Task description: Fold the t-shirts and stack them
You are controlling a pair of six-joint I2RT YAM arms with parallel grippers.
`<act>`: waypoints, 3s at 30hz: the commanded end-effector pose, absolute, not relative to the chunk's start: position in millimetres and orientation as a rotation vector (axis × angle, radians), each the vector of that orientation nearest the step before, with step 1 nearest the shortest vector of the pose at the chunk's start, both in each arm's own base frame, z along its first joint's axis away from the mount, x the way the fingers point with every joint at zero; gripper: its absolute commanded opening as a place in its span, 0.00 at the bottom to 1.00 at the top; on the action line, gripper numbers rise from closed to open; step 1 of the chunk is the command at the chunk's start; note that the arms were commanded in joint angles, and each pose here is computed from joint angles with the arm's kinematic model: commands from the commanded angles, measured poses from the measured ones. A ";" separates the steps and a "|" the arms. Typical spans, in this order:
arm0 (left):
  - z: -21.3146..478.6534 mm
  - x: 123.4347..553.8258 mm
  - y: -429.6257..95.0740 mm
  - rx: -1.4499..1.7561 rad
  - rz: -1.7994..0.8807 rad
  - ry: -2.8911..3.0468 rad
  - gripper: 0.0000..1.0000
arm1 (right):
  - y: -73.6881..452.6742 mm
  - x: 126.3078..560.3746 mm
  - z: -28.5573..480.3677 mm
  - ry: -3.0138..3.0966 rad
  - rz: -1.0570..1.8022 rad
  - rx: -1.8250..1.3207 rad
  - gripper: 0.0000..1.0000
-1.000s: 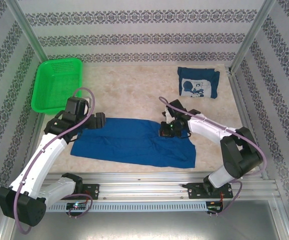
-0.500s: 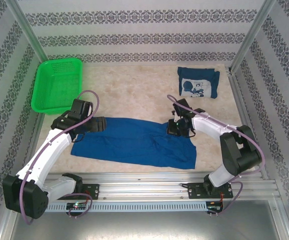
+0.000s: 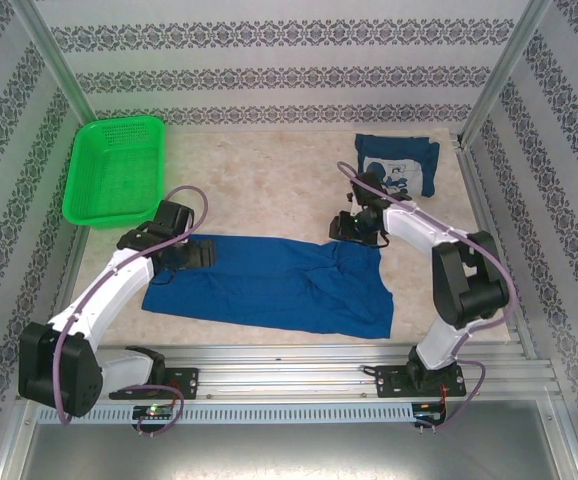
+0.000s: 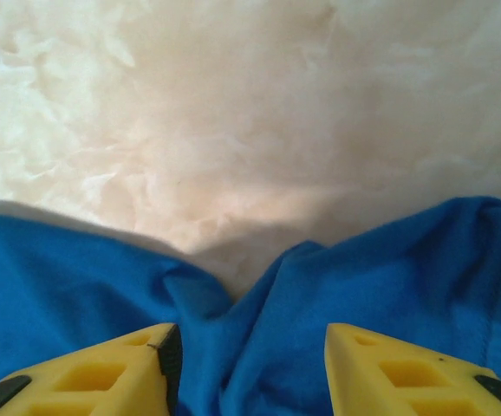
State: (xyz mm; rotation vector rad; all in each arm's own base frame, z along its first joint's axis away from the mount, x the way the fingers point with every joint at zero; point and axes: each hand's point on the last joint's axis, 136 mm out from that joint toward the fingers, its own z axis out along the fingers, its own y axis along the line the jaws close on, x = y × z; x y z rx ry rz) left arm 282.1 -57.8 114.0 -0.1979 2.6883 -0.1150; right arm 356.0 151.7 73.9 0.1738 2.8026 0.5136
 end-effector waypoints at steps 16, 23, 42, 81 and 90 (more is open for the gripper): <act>142.4 323.1 -93.5 -0.095 -0.354 2.564 0.91 | 180.8 280.3 52.6 2.877 0.565 -0.164 0.52; 162.8 318.7 -92.7 -0.080 -0.362 2.527 0.91 | 185.6 282.9 51.3 2.884 0.540 -0.212 0.46; 159.6 316.2 -86.1 -0.078 -0.315 2.522 0.91 | 182.8 255.8 59.7 2.890 0.525 -0.258 0.27; 146.7 309.4 -80.5 -0.088 -0.280 2.545 0.91 | 191.3 232.4 87.8 2.831 0.331 -0.505 0.03; 139.7 310.9 -80.5 -0.092 -0.274 2.557 0.91 | 233.8 194.2 82.0 2.868 0.549 -0.582 0.03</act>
